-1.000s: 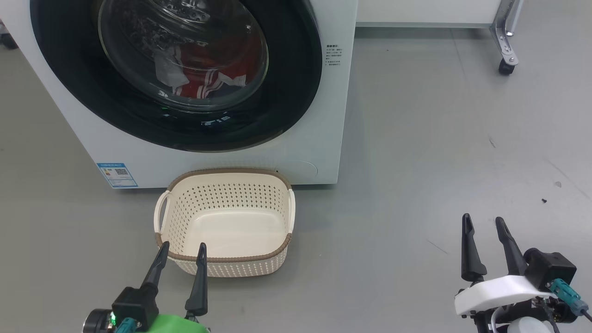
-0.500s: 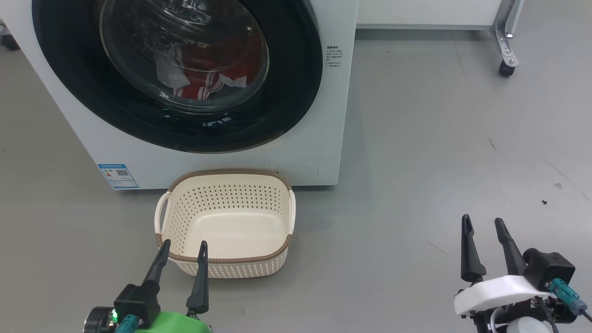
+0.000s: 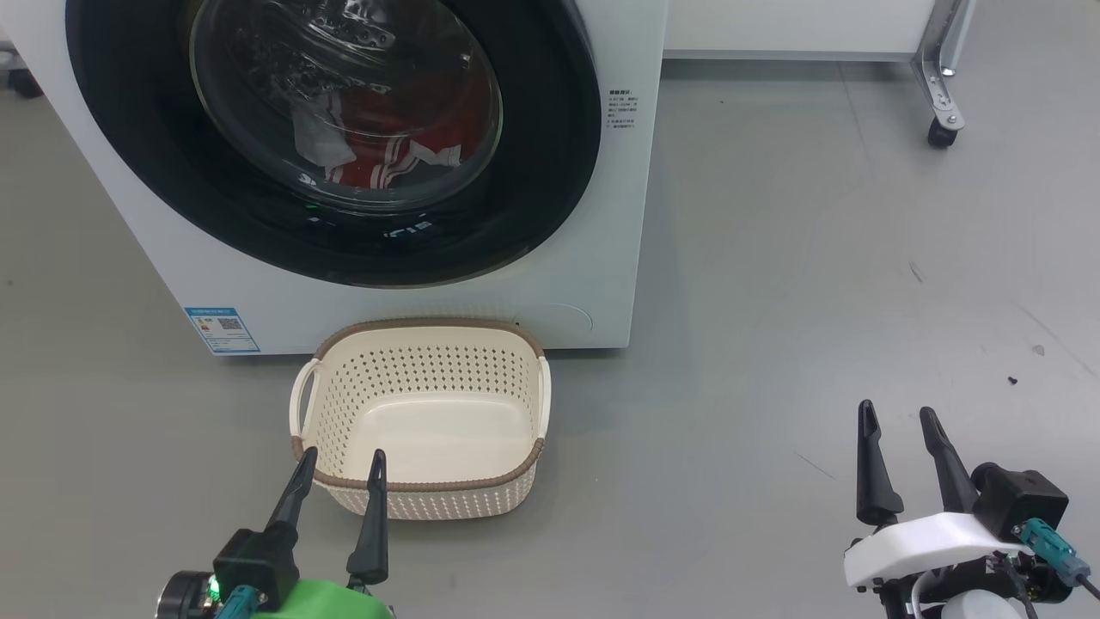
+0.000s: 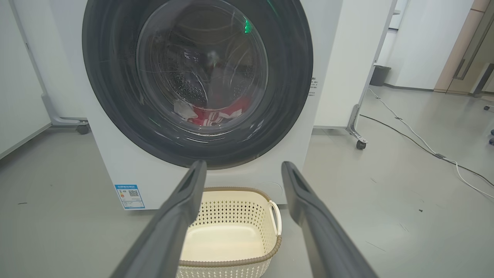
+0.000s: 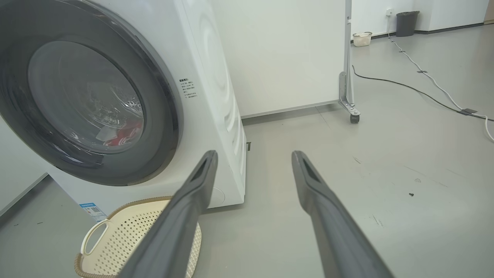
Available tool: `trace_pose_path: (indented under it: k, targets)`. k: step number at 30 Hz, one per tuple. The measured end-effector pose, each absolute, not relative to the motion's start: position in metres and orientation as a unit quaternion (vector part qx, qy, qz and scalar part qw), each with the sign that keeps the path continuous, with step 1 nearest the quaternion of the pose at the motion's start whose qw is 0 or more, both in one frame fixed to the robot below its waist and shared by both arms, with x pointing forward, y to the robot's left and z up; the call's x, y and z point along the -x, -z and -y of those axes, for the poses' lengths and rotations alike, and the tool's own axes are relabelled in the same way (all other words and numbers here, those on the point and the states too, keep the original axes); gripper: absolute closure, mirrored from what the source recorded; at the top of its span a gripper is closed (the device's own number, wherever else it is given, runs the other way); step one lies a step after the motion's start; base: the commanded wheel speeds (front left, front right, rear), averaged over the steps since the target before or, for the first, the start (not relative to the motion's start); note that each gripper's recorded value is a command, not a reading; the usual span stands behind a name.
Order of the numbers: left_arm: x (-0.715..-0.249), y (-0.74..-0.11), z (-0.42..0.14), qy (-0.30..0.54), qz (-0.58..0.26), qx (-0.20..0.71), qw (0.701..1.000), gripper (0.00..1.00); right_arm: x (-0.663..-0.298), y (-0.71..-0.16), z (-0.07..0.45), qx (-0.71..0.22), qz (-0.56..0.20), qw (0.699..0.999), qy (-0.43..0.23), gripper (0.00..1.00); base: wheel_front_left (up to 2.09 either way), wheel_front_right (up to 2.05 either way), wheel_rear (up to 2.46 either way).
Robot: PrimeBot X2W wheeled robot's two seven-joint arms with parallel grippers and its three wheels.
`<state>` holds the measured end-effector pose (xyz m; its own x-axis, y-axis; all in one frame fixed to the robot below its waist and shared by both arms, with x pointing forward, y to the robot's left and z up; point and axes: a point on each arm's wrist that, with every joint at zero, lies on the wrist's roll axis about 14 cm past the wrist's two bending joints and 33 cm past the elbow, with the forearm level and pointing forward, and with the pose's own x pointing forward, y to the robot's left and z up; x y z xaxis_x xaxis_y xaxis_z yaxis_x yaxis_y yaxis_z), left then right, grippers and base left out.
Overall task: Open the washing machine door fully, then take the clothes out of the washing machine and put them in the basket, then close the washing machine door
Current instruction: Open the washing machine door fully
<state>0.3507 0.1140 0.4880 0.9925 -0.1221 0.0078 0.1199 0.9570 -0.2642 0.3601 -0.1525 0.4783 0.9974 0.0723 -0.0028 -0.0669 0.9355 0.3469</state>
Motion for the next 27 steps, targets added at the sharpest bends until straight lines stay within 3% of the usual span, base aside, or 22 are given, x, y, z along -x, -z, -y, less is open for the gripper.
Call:
trace_pose_path:
  k: [1,2,3,4,5,16,27]
  targets:
    - [-0.351,-0.488,-0.114,0.061,-0.004,0.133,0.989,0.00,-0.360,-0.478,0.152,-0.176,-0.008,0.984,-0.036,0.00,0.00,0.00,0.00]
    - [-0.351,-0.488,-0.114,0.060,-0.004,0.133,0.989,0.00,-0.360,-0.478,0.152,-0.176,-0.008,0.984,-0.036,0.12,0.00,0.00,0.00]
    - [-0.351,-0.488,-0.115,0.059,-0.004,0.133,0.989,0.00,-0.360,-0.478,0.152,-0.176,-0.008,0.984,-0.036,0.60,0.00,0.00,0.00]
    - [-0.350,-0.488,-0.115,0.059,-0.004,0.133,0.989,0.00,-0.360,-0.478,0.152,-0.176,-0.009,0.984,-0.036,0.94,0.00,0.00,0.00]
    - [-0.350,-0.488,-0.115,0.059,-0.004,0.133,0.989,0.00,-0.360,-0.477,0.152,-0.176,-0.009,0.984,-0.036,1.00,0.00,0.00,0.00]
    - [-0.353,-0.483,-0.115,0.057,-0.012,0.137,0.989,0.00,-0.368,-0.471,0.153,-0.184,-0.018,0.982,-0.031,1.00,0.00,0.00,0.00]
    - [-0.365,-0.478,-0.111,0.061,-0.021,0.139,0.988,0.00,-0.412,-0.490,0.159,-0.294,0.012,0.956,-0.015,1.00,0.00,0.00,0.00]
